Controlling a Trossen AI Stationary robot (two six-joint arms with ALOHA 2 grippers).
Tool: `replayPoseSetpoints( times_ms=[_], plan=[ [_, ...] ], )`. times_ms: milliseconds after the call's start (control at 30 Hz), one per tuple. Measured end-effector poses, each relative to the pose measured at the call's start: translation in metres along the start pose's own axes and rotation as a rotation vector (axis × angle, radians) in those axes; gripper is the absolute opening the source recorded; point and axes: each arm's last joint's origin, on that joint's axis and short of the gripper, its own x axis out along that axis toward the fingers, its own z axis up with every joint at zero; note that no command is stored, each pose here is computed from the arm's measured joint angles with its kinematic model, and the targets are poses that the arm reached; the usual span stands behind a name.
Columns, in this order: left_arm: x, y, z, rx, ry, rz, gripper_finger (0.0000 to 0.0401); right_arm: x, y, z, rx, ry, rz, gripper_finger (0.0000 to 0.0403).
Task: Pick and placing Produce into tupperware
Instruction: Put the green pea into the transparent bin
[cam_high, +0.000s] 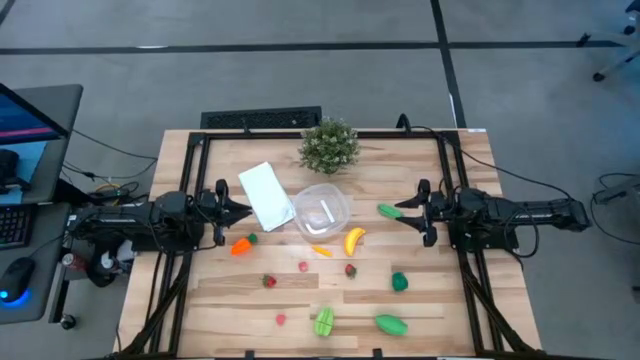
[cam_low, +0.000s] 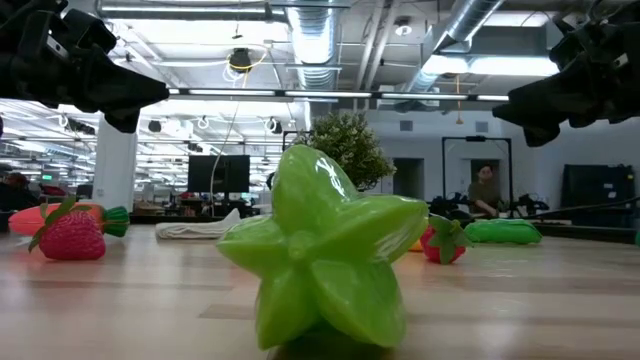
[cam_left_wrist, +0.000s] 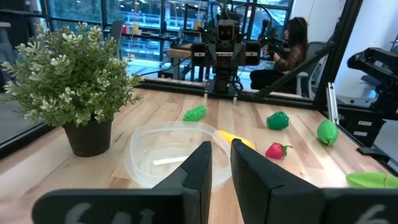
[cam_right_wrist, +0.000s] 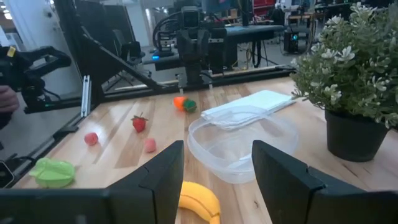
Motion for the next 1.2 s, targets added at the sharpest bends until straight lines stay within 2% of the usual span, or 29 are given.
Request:
replayPoseSetpoints(
  times_ms=[267,367,600,767,900,1000,1200],
  plan=[
    [0.0,0.001,0.001,0.053,-0.008,0.029,0.005,0.0,0.0,0.0,0.0,0.0,0.0,0.0182],
    [0.0,0.001,0.001,0.033,-0.008,0.028,0.005,0.0,0.0,0.0,0.005,0.002,0.001,0.0182],
    [0.0,0.001,0.001,0.076,-0.006,0.021,0.005,0.0,0.0,-0.001,0.137,0.008,0.0,0.0182],
    [0.0,0.001,0.001,0.151,-0.006,0.032,0.005,0.0,-0.001,0.003,0.063,-0.027,-0.013,0.0182],
    [0.0,0.001,0.001,0.227,-0.01,0.05,0.005,-0.002,0.0,0.019,0.01,-0.122,-0.01,0.0182],
    [0.0,0.001,0.002,0.212,-0.019,0.053,0.005,-0.006,0.002,0.038,-0.071,-0.217,-0.004,0.0182],
    [0.0,0.0,0.003,0.208,-0.031,0.022,0.005,-0.01,0.004,0.052,-0.148,-0.255,-0.015,0.0182]
  ],
)
